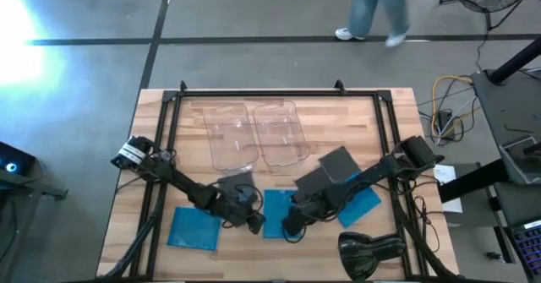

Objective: Pick & place jewel cases by type
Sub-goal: Put the middle blue CD case into the right transparent bin

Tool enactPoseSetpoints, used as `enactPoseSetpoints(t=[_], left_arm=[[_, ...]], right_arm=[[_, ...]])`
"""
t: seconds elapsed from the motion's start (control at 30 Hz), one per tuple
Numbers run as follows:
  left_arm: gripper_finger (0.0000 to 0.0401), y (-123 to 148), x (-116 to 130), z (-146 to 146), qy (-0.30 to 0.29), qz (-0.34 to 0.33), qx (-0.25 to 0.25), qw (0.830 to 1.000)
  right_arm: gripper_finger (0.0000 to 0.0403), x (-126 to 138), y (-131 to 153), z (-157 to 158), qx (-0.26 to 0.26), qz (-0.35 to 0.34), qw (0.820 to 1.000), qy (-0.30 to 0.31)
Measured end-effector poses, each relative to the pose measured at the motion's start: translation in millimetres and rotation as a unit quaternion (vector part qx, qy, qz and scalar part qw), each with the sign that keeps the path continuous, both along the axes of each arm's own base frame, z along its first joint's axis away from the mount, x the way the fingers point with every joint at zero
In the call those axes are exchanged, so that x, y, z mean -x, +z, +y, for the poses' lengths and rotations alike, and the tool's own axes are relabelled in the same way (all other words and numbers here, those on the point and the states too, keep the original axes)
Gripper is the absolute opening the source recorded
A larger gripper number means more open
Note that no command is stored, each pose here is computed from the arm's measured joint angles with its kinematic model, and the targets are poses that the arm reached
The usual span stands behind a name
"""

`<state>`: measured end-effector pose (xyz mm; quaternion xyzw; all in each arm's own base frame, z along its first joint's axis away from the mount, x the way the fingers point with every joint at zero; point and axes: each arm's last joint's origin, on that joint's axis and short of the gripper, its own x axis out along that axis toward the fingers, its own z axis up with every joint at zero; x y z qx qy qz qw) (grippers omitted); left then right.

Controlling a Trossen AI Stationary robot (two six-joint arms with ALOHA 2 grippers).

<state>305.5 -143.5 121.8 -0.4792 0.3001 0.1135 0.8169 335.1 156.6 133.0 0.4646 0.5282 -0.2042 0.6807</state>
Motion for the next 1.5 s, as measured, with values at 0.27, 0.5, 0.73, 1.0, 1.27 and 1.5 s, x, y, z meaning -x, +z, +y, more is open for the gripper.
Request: enactPoseSetpoints(t=[0.27,0.5,0.73,1.0,1.27,1.5], left_arm=[[0.0091,35.4,-12.6,-8.2,-0.057,-0.094,-0.008,0.994],[0.0090,69.2,-27.4,-10.9,-0.081,-0.164,-0.063,0.981],[0.0090,52.8,-20.0,-5.5,-0.064,-0.036,-0.110,0.991],[0.0090,50.9,-27.1,25.1,-0.055,-0.008,-0.176,0.983],[0.0090,27.6,-36.7,42.4,-0.145,0.026,-0.174,0.974],[0.0090,8.5,-36.0,34.1,-0.173,0.054,-0.160,0.970]], right_arm=[[0.0221,8.7,-8.0,0.6,-0.035,0.026,0.997,0.060],[0.0221,9.5,-10.8,1.3,-0.043,0.006,0.992,0.122],[0.0221,9.0,-9.2,0.5,-0.022,0.012,0.994,0.108],[0.0221,17.4,6.7,10.0,-0.045,-0.007,0.987,0.154],[0.0221,6.9,14.4,24.9,-0.141,-0.079,0.963,0.215],[0.0221,3.9,10.5,26.7,-0.111,-0.113,0.958,0.240]])
